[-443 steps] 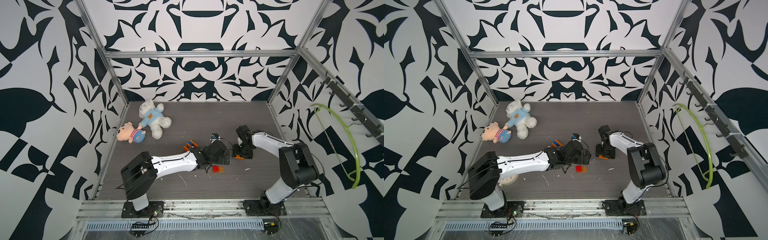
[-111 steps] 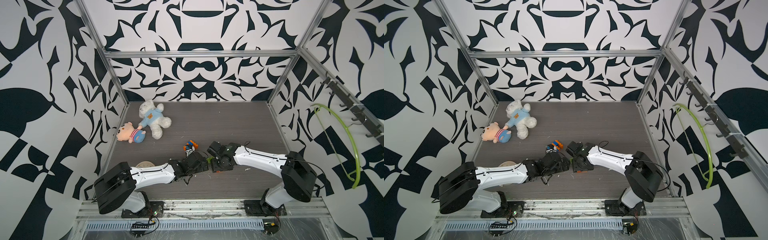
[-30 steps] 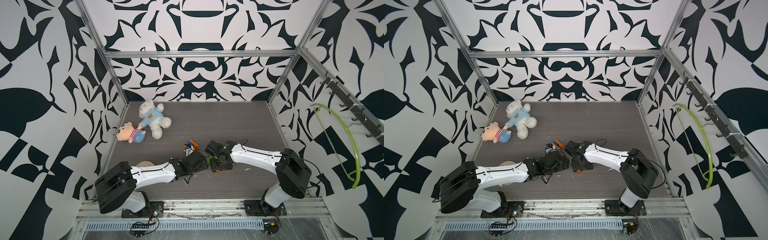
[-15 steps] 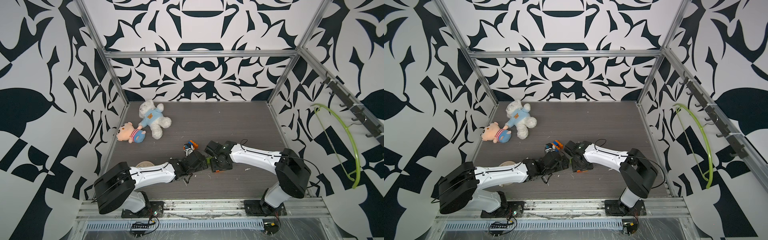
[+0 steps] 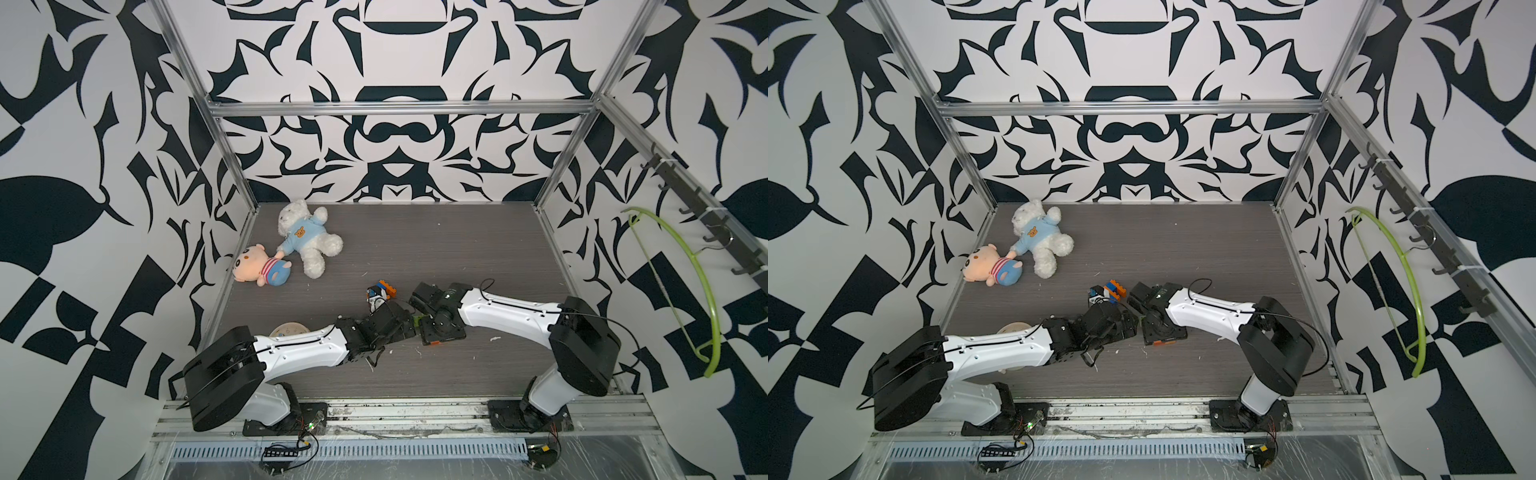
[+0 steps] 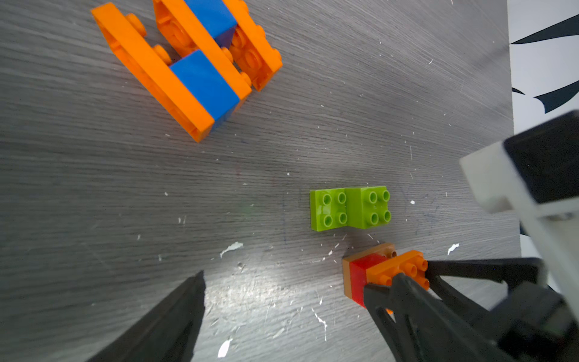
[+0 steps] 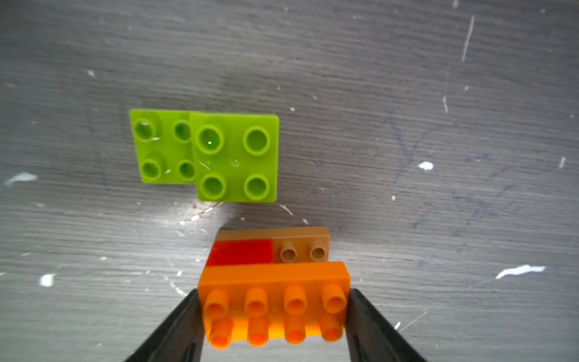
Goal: Assemble the number 5 with lego
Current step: Assemble the lego brick with the lego brick, then pick up the lego brick from the center of the board.
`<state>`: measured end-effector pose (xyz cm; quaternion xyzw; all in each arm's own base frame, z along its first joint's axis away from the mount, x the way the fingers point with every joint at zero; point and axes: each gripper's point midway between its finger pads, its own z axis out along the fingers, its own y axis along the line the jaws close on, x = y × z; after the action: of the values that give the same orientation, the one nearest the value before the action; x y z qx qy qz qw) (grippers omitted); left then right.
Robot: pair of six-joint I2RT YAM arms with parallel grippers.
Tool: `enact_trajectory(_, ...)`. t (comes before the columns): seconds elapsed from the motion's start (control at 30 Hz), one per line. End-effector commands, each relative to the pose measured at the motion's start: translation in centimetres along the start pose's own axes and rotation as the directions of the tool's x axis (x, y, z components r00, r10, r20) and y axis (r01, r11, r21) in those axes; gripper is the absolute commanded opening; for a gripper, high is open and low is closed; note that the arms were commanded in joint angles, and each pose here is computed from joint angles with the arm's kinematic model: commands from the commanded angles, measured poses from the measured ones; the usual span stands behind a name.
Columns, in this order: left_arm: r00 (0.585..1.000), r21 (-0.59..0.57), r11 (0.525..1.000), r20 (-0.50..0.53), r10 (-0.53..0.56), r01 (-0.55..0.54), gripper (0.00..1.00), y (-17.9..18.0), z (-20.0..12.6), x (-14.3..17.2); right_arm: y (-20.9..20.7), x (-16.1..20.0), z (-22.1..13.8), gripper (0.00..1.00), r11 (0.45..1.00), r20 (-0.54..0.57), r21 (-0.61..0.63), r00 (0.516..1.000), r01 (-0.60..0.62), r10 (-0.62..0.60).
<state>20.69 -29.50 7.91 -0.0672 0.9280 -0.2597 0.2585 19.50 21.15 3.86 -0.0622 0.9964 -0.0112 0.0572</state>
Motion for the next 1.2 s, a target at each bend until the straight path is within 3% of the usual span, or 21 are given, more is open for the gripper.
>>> enact_trajectory(0.0, 1.0, -0.015, 1.0, 0.005, 0.011, -0.011, 0.99, 0.5, -0.2, -0.1, -1.3, 1.0, 0.6, 0.77, 0.998, -0.025, 0.056, 1.0, 0.003, -0.002)
enact_trajectory(0.23, 1.0, -0.012, 1.0, 0.004, 0.014, -0.014, 0.99, 0.3, -0.1, -0.1, -0.8, 0.3, -0.8, 0.85, 1.0, 0.026, 0.009, 1.0, -0.007, 0.007)
enact_trajectory(0.5, 1.0, -0.003, 1.0, -0.005, 0.019, -0.019, 0.99, 0.0, 0.1, 0.0, -0.3, -0.3, -0.1, 0.94, 0.999, 0.049, -0.032, 0.999, 0.017, -0.016)
enact_trajectory(0.73, 1.0, 0.0, 1.0, -0.007, 0.017, -0.017, 0.99, 0.1, 0.1, 0.1, -0.2, 0.0, 1.6, 0.93, 0.997, 0.021, -0.078, 1.0, 0.016, -0.014)
enact_trajectory(1.03, 1.0, -0.003, 1.0, -0.009, 0.015, -0.015, 0.99, 0.2, 0.2, 0.2, -0.6, 0.9, 3.0, 0.79, 0.997, -0.02, -0.077, 1.0, 0.022, -0.023)
enact_trajectory(1.17, 1.0, -0.005, 1.0, -0.012, 0.014, -0.014, 0.99, 0.2, 0.3, 0.2, -0.6, 0.9, 3.3, 0.81, 0.997, -0.017, -0.08, 1.0, 0.023, -0.025)
